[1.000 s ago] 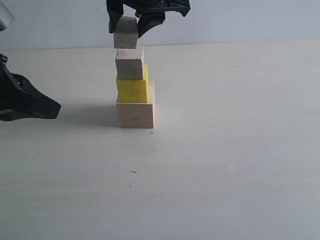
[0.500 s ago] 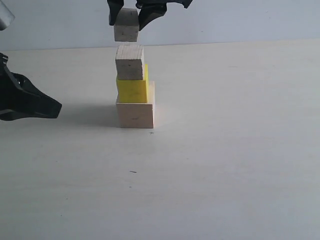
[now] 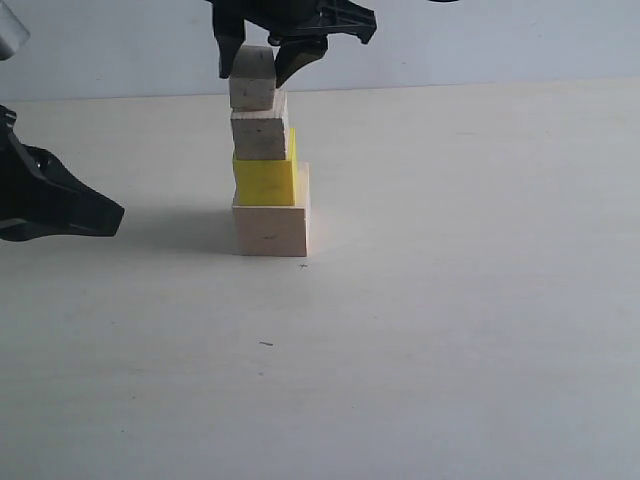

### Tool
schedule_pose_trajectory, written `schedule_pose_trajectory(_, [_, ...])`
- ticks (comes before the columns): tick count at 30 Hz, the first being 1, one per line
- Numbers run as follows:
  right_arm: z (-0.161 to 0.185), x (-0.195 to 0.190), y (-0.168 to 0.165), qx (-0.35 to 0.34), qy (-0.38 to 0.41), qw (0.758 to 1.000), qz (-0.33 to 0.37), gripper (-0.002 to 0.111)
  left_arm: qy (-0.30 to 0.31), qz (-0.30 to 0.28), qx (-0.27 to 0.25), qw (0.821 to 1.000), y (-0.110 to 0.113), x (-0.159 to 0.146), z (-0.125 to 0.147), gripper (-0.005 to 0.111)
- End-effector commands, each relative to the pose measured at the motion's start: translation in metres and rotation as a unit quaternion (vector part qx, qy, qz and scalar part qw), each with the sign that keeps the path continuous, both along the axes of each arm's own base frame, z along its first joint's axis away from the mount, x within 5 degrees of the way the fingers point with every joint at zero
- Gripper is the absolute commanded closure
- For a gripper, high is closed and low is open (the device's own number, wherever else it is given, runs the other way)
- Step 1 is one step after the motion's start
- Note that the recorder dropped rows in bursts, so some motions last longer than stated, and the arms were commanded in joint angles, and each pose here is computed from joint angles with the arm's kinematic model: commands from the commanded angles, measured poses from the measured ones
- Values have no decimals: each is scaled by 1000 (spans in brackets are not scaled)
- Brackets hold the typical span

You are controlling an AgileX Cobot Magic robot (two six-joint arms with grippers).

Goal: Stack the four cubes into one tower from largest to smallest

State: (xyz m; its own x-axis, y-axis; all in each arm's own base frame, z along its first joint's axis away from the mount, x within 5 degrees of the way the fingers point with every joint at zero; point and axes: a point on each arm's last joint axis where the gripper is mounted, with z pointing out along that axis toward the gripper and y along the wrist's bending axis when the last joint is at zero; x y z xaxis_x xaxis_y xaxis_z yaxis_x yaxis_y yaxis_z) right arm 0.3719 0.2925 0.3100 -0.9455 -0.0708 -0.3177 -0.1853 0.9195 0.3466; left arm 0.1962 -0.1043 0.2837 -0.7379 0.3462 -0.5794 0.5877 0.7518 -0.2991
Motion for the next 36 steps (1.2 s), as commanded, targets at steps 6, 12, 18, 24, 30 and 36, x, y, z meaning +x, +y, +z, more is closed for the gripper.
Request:
schedule_pose_trajectory(6, [18,-4,-3,18,-17,1000,5,108,-2,0,-6,1000,0,-1,1,107])
schedule_pose_trajectory(12, [40,-12,-10,23,-45,999,13,108,-2,0,-6,1000,0,-1,1,107])
schedule_pose_trajectory(18, [33,-8,-10,11,-45,999,12,108,-4,0,-5,1000,0,-1,1,107])
schedule_pose_trajectory(24, [18,-5,-3,16,-21,1000,15,108,-3,0,-6,1000,0,-1,1,107])
schedule_pose_trajectory(30, [17,-4,-4,12,-23,1000,14,108,-1,-1,-6,1000,0,-2,1,107])
schedule_pose_trajectory(36, [12,-2,-3,6,-21,1000,13,108,-1,-1,-6,1000,0,-2,1,107])
